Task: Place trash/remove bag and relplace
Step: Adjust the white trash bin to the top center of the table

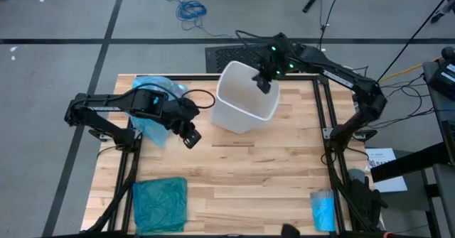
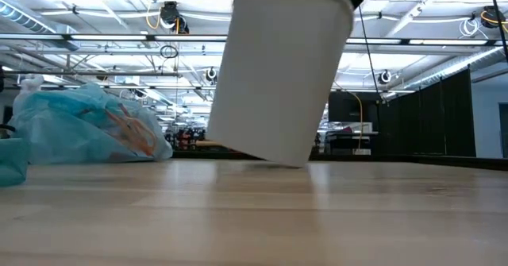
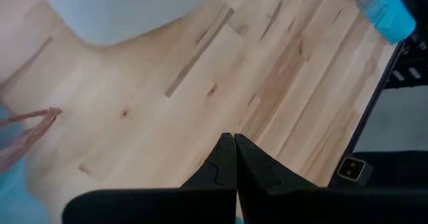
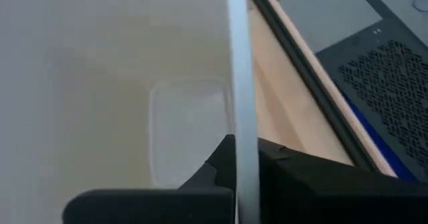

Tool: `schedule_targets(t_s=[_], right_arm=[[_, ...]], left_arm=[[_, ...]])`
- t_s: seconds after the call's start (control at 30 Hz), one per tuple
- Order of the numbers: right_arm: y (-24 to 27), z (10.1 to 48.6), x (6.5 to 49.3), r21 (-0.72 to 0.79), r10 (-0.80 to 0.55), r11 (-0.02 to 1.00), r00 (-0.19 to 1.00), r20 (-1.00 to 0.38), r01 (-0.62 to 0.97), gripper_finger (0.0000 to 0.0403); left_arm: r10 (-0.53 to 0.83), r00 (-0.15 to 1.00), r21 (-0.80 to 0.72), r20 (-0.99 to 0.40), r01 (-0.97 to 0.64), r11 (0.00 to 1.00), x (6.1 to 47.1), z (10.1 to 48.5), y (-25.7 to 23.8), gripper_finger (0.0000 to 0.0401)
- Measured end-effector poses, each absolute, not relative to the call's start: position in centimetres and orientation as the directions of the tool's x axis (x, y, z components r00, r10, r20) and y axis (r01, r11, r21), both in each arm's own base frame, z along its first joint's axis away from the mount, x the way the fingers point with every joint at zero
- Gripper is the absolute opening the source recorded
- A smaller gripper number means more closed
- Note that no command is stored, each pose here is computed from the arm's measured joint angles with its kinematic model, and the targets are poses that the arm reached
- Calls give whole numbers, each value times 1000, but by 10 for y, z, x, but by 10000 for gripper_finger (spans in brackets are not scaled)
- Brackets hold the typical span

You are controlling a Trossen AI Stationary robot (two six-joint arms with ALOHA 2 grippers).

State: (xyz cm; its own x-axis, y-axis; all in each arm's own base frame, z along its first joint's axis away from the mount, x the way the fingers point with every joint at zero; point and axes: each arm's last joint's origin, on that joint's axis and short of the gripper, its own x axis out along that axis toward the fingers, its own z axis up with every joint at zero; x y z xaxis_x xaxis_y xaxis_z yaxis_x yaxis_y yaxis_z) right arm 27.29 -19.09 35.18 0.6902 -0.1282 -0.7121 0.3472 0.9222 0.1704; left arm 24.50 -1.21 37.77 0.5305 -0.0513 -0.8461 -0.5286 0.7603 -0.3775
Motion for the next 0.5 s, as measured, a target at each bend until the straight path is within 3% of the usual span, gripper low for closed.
schedule_targets(t_s=[0.2,0.5], right_arm=[[-220,341,287,136,-155,888,565,-811,439,0],[-232,380,286,-8,-306,882,561,-769,471,0]], left_arm=[[-50,540,-383,-840,-526,759,246,378,-12,0],[-50,540,-383,-840,-526,759,246,378,-12,0]])
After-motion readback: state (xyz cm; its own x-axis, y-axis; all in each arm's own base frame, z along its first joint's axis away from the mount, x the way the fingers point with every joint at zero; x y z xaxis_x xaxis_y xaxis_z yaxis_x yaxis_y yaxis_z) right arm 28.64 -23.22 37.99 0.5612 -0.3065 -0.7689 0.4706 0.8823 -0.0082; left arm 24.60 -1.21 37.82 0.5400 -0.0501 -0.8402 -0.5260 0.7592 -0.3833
